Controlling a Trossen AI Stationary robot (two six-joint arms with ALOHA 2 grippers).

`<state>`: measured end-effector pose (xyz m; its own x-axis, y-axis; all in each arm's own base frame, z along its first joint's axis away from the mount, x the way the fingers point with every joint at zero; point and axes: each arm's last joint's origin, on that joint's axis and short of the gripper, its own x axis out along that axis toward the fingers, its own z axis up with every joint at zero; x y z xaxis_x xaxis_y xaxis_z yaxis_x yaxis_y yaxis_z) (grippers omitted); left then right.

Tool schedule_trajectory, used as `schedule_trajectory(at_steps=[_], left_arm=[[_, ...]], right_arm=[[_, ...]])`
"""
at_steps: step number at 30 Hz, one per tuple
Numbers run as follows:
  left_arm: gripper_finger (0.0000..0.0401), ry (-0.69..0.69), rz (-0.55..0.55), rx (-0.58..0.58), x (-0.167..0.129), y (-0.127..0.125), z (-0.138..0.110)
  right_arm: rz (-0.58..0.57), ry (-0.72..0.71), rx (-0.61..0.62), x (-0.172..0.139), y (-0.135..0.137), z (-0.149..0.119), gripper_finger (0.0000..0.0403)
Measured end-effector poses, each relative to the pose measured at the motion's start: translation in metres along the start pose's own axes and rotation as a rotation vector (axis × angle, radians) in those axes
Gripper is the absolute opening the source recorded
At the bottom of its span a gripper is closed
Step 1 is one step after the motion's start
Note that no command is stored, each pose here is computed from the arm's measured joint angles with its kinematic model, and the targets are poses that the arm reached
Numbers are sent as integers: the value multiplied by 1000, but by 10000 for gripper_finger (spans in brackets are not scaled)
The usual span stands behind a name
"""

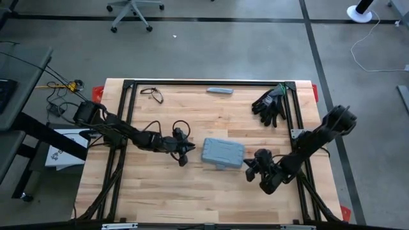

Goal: Prefit tool cases

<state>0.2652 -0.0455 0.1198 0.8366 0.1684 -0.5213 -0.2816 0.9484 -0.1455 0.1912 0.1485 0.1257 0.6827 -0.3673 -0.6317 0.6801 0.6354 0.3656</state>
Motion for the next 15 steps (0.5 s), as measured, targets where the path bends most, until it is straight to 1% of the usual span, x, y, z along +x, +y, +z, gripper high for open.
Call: schedule_trajectory(at_steps=[4,10,15], left_arm=[[48,23,5,-14,9,1,-10],[48,-11,-60,-62,28,-2,-23],[48,-13,-95,-63,43,-10,-22]], right_arm=[[-22,17,6,5,-2,-6,0],[-48,33,10,10,-5,-12,0],[-39,36,20,11,-3,-12,0]])
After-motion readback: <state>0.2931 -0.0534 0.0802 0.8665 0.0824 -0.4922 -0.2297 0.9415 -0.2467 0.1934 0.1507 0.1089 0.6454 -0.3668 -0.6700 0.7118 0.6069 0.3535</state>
